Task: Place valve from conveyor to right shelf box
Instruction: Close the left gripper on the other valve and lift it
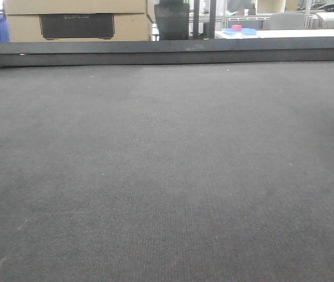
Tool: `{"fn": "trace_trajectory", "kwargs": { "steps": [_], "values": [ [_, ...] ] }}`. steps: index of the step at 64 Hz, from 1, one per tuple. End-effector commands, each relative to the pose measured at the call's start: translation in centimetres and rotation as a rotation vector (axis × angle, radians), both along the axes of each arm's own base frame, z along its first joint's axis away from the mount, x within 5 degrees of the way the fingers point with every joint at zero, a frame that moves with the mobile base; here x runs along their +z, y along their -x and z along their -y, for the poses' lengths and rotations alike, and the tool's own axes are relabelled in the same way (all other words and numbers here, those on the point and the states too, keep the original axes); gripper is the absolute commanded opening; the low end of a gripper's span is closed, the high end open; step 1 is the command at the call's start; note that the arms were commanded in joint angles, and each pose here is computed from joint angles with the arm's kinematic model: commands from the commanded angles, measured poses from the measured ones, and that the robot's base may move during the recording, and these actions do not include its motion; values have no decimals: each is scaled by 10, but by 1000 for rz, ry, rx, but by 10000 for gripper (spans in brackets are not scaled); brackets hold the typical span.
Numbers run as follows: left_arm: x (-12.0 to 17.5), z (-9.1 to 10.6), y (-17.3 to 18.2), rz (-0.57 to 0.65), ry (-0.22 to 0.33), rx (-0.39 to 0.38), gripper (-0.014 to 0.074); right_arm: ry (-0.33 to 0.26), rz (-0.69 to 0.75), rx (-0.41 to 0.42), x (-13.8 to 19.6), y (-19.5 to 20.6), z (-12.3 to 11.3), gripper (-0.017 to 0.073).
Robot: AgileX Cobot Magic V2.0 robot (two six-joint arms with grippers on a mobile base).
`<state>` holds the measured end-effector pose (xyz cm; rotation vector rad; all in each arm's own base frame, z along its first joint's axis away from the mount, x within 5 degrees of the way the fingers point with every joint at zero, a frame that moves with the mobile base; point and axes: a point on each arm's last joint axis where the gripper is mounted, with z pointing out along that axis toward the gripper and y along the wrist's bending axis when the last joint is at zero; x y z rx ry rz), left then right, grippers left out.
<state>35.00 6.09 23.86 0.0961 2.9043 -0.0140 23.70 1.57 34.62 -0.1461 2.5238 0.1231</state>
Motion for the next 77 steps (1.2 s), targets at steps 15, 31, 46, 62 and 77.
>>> {"fn": "trace_trajectory", "kwargs": {
  "steps": [15, 31, 46, 62, 77],
  "values": [
    [-2, 1, -2, -10, 14, 32, 560, 2, 65, -1, 8, 0, 1, -154],
    [-1, 2, 1, -29, 19, 31, 113, 2, 65, -1, 8, 0, 1, -154],
    [12, 4, 10, -44, 26, 28, -111, 3, 55, 1, 8, 1, 1, -154],
    [74, 21, 37, 142, 48, 38, -111, 3, 47, 30, 23, 4, -4, -154],
    [149, 57, 66, 300, 52, -5, -111, -7, 125, 156, 53, 9, -33, -154]
  ]
}}
